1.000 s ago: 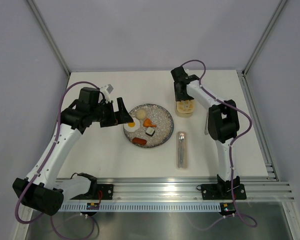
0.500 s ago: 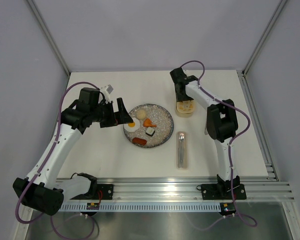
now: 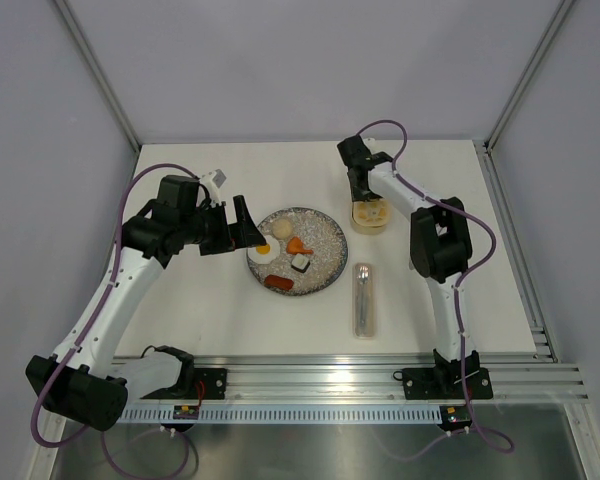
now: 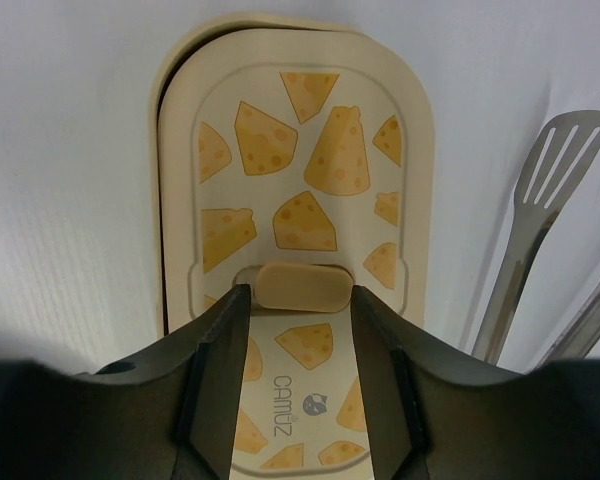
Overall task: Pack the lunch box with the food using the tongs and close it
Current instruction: Close the box lid on the packing box.
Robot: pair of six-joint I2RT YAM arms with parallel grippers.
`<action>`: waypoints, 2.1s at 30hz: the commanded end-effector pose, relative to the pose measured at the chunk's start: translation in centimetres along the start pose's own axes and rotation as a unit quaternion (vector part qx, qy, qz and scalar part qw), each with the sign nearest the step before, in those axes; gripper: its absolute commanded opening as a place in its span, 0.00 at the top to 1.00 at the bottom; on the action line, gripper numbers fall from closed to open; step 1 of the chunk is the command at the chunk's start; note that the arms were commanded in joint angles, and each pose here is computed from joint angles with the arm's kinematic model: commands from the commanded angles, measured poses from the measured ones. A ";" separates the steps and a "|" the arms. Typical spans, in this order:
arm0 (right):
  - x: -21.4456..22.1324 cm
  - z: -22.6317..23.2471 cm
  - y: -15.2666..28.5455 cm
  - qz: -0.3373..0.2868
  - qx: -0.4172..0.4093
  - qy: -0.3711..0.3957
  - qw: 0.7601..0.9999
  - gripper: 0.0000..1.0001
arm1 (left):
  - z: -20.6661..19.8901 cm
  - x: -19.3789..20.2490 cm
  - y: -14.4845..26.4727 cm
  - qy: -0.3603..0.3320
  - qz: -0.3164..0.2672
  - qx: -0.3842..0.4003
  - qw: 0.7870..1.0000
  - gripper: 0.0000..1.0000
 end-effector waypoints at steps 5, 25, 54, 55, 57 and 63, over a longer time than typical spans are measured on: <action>-0.6 0.1 -0.6 -0.012 0.025 0.003 1.000 0.55 | -0.2 -0.6 -0.1 -0.007 -0.015 0.011 1.000 0.01; -2.9 -1.2 3.2 -0.072 0.024 -0.065 0.995 1.00 | -0.2 -0.4 0.1 -0.008 -0.015 0.012 1.000 0.01; -4.0 -2.3 4.5 -0.091 0.050 -0.114 0.988 1.00 | 0.2 -0.3 0.5 -0.008 -0.018 0.007 1.000 0.01; -4.1 -2.3 4.6 -0.091 0.047 -0.114 0.988 1.00 | 0.2 -0.3 0.5 -0.007 -0.017 0.006 1.000 0.01; -4.0 -1.9 4.5 -0.089 0.035 -0.113 0.989 1.00 | 0.2 -0.3 0.5 -0.007 -0.017 0.006 1.000 0.01; -4.3 -1.6 4.6 -0.094 0.011 -0.107 0.990 1.00 | 0.4 -0.2 0.5 -0.007 -0.017 0.005 1.000 0.01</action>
Point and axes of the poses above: each gripper's point midway between its finger pads, its own y axis back along the fingers, its own z axis along the line the jaws close on, x = y × z, the point moved 5 cm from there along y, back along the fingers, and after that the axes turned 4 degrees about y, right-handed, at the moved point
